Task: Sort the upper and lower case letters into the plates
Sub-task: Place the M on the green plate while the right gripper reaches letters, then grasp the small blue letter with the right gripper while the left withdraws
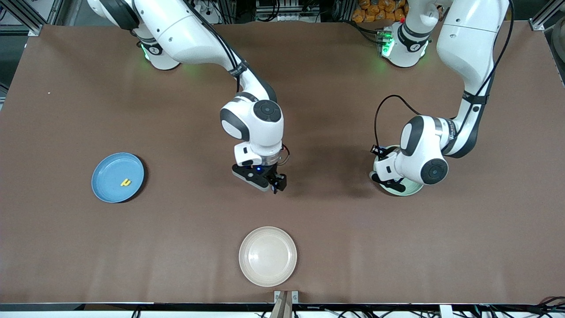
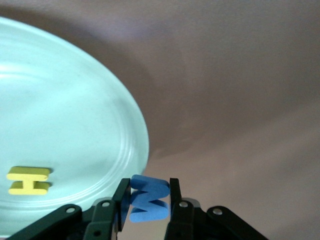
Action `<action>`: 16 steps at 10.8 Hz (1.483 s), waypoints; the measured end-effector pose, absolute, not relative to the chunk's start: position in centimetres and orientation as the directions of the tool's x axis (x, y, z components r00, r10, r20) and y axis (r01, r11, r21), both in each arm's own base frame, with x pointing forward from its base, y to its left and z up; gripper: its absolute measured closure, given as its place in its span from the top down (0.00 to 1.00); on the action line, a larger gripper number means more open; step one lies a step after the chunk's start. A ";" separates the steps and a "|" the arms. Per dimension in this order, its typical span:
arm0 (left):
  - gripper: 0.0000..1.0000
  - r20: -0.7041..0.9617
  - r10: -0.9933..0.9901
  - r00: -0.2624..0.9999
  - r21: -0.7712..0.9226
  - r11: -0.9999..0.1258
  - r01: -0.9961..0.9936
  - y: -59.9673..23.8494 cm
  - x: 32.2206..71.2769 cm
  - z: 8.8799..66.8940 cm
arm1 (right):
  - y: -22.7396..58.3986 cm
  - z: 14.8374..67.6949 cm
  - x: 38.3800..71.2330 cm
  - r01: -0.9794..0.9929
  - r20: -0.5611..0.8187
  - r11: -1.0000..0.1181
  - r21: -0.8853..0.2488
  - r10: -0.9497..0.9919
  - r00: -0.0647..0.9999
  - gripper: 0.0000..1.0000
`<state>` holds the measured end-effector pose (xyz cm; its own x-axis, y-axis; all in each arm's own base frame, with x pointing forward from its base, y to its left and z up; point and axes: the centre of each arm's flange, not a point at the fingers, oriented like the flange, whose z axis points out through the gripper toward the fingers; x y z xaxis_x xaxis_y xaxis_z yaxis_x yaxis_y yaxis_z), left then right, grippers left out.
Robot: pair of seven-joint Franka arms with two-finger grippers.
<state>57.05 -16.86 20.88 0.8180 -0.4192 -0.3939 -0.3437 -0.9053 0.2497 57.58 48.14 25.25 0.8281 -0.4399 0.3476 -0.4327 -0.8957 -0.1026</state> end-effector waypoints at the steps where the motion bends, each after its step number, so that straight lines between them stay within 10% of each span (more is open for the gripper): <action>1: 0.36 -0.385 -0.439 0.811 0.256 -0.896 -0.364 -15.9 57.3 20.9 | 48.8 23.6 57.4 -0.359 0.370 -0.926 -0.114 -0.375 0.850 1.00; 4: 0.37 -0.369 -0.449 0.814 0.278 -0.889 -0.364 -14.0 57.8 20.9 | 49.4 18.9 56.8 -0.117 0.401 -0.990 -0.079 -0.139 0.906 1.00; 10: 1.00 -0.415 -0.302 0.858 0.228 -0.948 -0.223 -17.0 57.0 20.8 | 48.3 15.9 56.5 -0.015 0.378 -1.000 -0.018 -0.021 0.926 1.00; 16: 1.00 -0.466 -0.010 0.885 0.131 -0.990 0.057 -23.1 56.0 22.2 | 47.9 17.1 56.6 -0.032 0.216 -0.999 0.038 -0.024 0.976 1.00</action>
